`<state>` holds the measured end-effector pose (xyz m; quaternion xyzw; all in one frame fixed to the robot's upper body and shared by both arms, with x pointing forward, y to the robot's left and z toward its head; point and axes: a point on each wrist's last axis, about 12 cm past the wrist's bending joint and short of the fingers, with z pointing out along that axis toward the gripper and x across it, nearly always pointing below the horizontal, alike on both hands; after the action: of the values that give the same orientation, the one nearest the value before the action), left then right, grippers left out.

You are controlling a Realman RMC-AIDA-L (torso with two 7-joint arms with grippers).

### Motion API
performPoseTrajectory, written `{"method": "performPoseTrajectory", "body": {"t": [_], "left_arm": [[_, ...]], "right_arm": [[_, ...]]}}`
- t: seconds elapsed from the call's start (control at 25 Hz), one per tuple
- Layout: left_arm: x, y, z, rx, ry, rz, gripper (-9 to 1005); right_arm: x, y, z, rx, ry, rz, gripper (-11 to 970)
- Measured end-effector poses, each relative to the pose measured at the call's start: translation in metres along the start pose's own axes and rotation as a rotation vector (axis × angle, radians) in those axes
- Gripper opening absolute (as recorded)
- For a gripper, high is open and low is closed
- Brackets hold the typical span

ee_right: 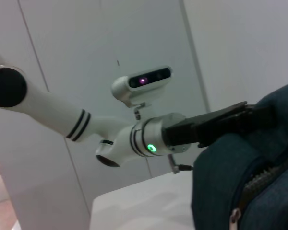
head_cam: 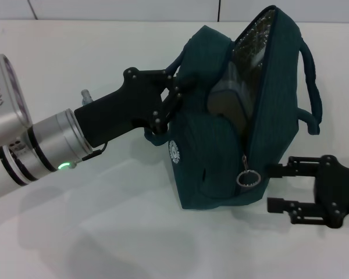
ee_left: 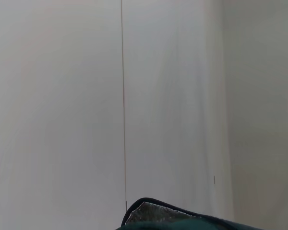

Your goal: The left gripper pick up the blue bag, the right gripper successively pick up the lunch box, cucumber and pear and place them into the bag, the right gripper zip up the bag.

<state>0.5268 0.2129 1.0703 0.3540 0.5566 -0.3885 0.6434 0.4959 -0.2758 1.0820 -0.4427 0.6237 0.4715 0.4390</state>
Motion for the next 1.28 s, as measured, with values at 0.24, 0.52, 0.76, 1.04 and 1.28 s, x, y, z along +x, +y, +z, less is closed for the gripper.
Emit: {"method": "performPoseTrajectory", "body": {"t": [0.24, 0.52, 0.76, 1.04, 1.28], "left_arm": [[0.000, -0.001, 0.000, 0.002, -0.003, 0.000, 68], [0.000, -0.001, 0.001, 0.004, -0.005, -0.001, 71], [0.000, -0.001, 0.001, 0.005, -0.006, -0.002, 74], [0.001, -0.003, 0.000, 0.003, -0.004, -0.011, 77], [0.002, -0.003, 0.001, 0.001, -0.005, -0.006, 79]], "right_arm": [[-0.001, -0.009, 0.018, 0.002, 0.046, 0.012, 619], [-0.002, -0.013, 0.033, -0.021, 0.065, 0.021, 613], [-0.003, -0.013, 0.040, -0.047, 0.063, 0.025, 608], [-0.003, -0.014, 0.043, -0.046, 0.063, 0.018, 469], [-0.001, -0.014, 0.042, -0.012, 0.047, -0.017, 268]]}}
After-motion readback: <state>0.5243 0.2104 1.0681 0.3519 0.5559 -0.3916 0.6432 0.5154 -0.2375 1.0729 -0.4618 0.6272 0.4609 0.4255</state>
